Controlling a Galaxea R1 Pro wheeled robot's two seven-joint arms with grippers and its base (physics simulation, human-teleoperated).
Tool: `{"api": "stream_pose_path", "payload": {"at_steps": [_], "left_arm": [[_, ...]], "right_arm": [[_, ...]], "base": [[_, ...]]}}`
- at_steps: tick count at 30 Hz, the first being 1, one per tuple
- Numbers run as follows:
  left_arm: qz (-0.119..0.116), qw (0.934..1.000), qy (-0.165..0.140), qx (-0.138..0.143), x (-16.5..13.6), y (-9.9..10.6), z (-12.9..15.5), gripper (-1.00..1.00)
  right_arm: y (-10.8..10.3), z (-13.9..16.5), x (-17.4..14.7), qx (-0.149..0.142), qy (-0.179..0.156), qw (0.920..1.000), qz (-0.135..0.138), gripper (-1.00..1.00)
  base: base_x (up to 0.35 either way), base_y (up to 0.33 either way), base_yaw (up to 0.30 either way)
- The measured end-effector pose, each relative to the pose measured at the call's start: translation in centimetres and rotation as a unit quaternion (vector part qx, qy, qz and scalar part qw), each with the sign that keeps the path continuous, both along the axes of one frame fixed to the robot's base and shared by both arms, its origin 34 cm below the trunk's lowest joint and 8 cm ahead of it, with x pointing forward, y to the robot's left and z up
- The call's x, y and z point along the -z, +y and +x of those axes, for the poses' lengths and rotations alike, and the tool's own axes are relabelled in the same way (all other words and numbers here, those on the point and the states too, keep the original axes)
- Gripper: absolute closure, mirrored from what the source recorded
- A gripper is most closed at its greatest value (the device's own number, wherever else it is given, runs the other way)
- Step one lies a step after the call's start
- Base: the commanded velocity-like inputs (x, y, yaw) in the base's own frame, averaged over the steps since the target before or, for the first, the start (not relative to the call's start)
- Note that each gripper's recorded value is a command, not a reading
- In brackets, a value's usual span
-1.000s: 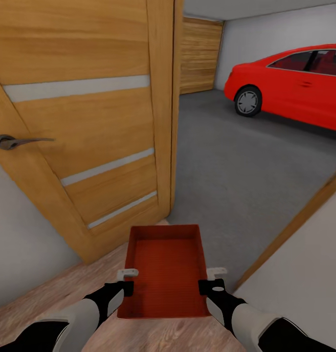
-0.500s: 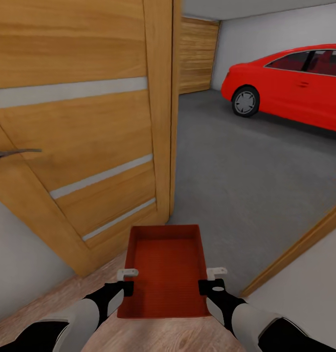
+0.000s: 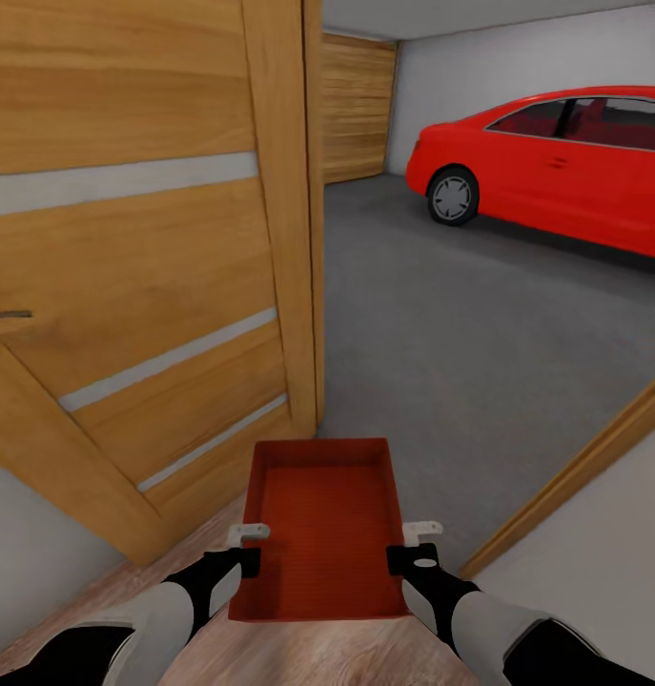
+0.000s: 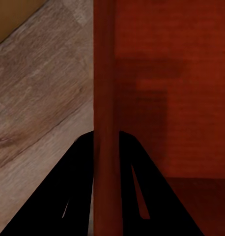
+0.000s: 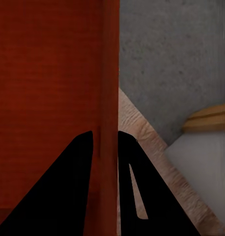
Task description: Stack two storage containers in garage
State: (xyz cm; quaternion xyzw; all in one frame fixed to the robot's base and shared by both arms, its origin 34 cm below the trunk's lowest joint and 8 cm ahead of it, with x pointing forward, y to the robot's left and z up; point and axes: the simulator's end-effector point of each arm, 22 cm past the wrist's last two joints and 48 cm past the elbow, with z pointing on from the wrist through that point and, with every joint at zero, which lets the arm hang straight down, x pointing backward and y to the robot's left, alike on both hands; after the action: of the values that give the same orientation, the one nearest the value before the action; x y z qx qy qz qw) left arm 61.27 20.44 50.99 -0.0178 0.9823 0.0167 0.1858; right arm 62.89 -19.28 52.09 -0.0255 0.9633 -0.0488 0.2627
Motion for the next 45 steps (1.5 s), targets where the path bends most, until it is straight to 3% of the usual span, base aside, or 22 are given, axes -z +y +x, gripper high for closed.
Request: {"api": "stream_pose_path", "payload": {"at_steps": [17, 35, 45], "left_arm": [[0.0, 1.0, 0.0, 0.0, -0.01, 0.0, 0.01, 1.0], [0.0, 1.0, -0.001, 0.001, -0.04, 0.0, 0.03, 1.0], [0.0, 1.0, 0.0, 0.001, 0.0, 0.01, -0.01, 1.0]], "right_arm": [[0.0, 0.01, -0.01, 0.0, 0.0, 1.0, 0.0, 1.0], [0.0, -0.01, -0.02, 0.0, -0.001, 1.0, 0.001, 1.0], [0.01, -0.06, 0.03, 0.001, 0.0, 1.0, 0.0, 1.0]], "base": [[0.0, 0.0, -0.231], [0.147, 0.209, -0.02], [0.025, 0.029, -0.143]]}}
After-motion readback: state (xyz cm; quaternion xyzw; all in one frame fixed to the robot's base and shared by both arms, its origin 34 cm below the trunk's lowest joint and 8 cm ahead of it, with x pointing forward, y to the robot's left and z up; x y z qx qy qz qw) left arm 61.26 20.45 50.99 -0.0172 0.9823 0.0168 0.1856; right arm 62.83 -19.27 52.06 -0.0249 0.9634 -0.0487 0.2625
